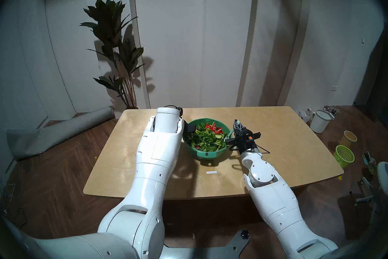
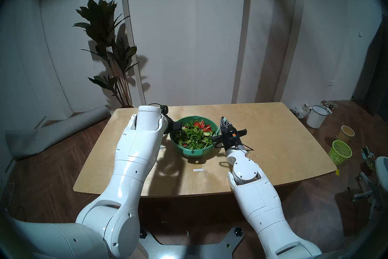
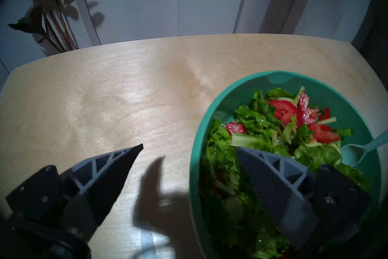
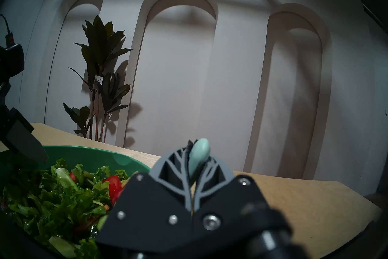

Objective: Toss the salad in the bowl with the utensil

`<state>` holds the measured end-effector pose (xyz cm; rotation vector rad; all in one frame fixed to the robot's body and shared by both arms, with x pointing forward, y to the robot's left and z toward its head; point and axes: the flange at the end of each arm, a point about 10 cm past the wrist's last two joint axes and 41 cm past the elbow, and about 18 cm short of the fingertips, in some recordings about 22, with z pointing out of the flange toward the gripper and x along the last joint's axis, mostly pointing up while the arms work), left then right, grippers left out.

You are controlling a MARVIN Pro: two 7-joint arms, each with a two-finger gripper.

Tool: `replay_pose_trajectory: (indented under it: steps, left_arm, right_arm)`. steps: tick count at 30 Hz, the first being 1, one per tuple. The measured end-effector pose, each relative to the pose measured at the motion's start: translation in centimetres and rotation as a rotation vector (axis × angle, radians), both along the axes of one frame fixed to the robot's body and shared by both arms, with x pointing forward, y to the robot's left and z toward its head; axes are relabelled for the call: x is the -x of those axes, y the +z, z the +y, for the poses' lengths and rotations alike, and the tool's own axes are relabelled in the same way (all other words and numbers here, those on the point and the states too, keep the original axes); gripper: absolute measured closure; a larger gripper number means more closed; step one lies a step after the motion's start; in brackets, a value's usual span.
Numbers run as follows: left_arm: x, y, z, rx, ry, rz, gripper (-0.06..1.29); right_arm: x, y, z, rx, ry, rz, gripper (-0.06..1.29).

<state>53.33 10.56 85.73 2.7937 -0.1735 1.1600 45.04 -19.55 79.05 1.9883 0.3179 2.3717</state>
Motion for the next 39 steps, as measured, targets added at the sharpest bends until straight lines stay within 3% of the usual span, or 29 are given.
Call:
replay_pose_trajectory:
  steps: [15,25,27,29,30,31,32,39]
  left_arm:
    - [-1.1,-2.7,1.5,0.061,0.096,0.109,0.0]
    - [-1.7,-2.9,0.5,0.127,0.118,0.146,0.0]
    - [-1.9,-2.7,0.3,0.134,0.123,0.149,0.12]
    - [-2.0,-2.8,0.3,0.139,0.132,0.155,0.35]
    - [-2.0,-2.8,0.3,0.143,0.138,0.159,0.68]
    - [-2.1,-2.8,0.3,0.147,0.143,0.162,0.87]
    - [-2.1,-2.8,0.3,0.15,0.147,0.164,1.15]
    - [-2.4,-2.7,0.2,0.167,0.18,0.182,1.13]
  right_arm:
    - [0.1,-0.1,0.6,0.002,-0.001,-0.009,1.26]
    - [0.2,-0.5,1.2,0.007,0.003,-0.006,1.26]
    - [0.2,-0.6,1.4,0.008,0.008,-0.003,1.26]
    - [0.3,-0.6,1.5,0.008,0.009,-0.004,1.26]
    - [0.3,-0.6,1.5,0.008,0.009,-0.004,1.26]
    - [0.3,-0.6,1.5,0.009,0.008,-0.004,1.26]
    - [0.3,-0.6,1.5,0.009,0.007,-0.005,1.26]
    - [0.3,-0.7,1.4,0.012,0.0,-0.007,1.26]
